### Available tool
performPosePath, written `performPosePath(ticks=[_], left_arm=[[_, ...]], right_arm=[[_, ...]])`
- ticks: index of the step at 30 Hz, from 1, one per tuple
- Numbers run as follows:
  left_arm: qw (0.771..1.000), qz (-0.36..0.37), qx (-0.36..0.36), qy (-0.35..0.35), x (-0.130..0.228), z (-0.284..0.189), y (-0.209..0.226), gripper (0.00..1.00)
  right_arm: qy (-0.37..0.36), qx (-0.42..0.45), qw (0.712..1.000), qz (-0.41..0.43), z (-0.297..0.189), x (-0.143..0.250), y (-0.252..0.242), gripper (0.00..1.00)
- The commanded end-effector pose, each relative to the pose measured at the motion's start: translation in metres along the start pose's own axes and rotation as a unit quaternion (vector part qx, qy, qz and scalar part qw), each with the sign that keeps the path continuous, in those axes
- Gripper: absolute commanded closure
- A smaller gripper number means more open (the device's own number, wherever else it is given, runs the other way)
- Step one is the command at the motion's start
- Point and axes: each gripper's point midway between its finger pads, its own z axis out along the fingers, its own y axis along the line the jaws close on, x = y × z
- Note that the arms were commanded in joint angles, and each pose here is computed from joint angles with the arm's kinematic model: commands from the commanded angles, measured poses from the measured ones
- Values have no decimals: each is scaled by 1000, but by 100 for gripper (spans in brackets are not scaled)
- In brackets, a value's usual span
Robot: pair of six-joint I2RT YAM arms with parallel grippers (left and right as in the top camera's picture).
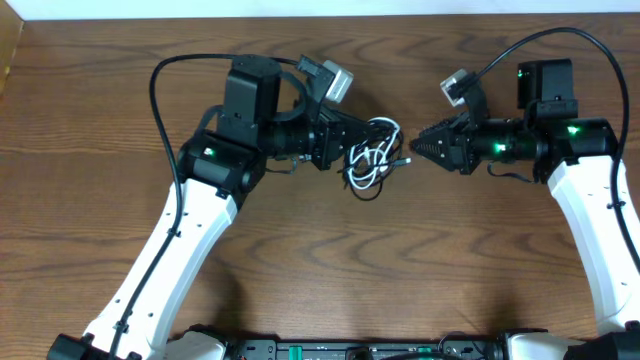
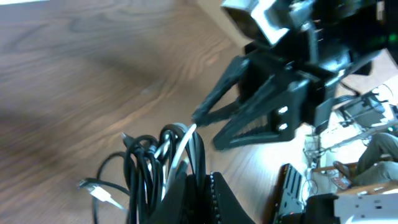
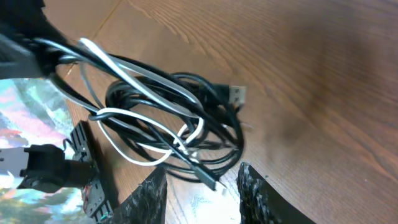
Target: Untangle cables
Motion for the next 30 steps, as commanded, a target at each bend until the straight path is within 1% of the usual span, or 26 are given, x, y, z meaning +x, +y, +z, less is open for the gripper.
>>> performPosePath(ticks=[1,6,10,13,14,17,22,30], left_arm=[[999,-6,36,-7,-6,2,-19,92],[998,-2,60,-8,-8,2,-28,92],[998,-11,60,-8,-8,2,-29,92],[997,-8,76,-7,-9,1,-34,92],[997,-6,81,-7,-9,1,-36,92],[996,-8,83,-10,-11,1,-37,92],[994,-4,106,-9,-12,1,-46,92],[993,-1,115,-4,-9,5,-54,92]], right_arm=[[-2,8,1000,-20,-2,-4,4,68],[-1,8,1000,-20,-2,-3,4,68],[-1,21,999,-27,-2,-4,-1,68],[0,23,999,-28,-2,-4,-2,68],[0,23,999,-28,-2,-4,-2,69],[0,23,999,-28,-2,-4,-2,77],[0,23,999,-35,-2,-4,-2,76],[-1,23,999,-38,-2,-5,-2,76]])
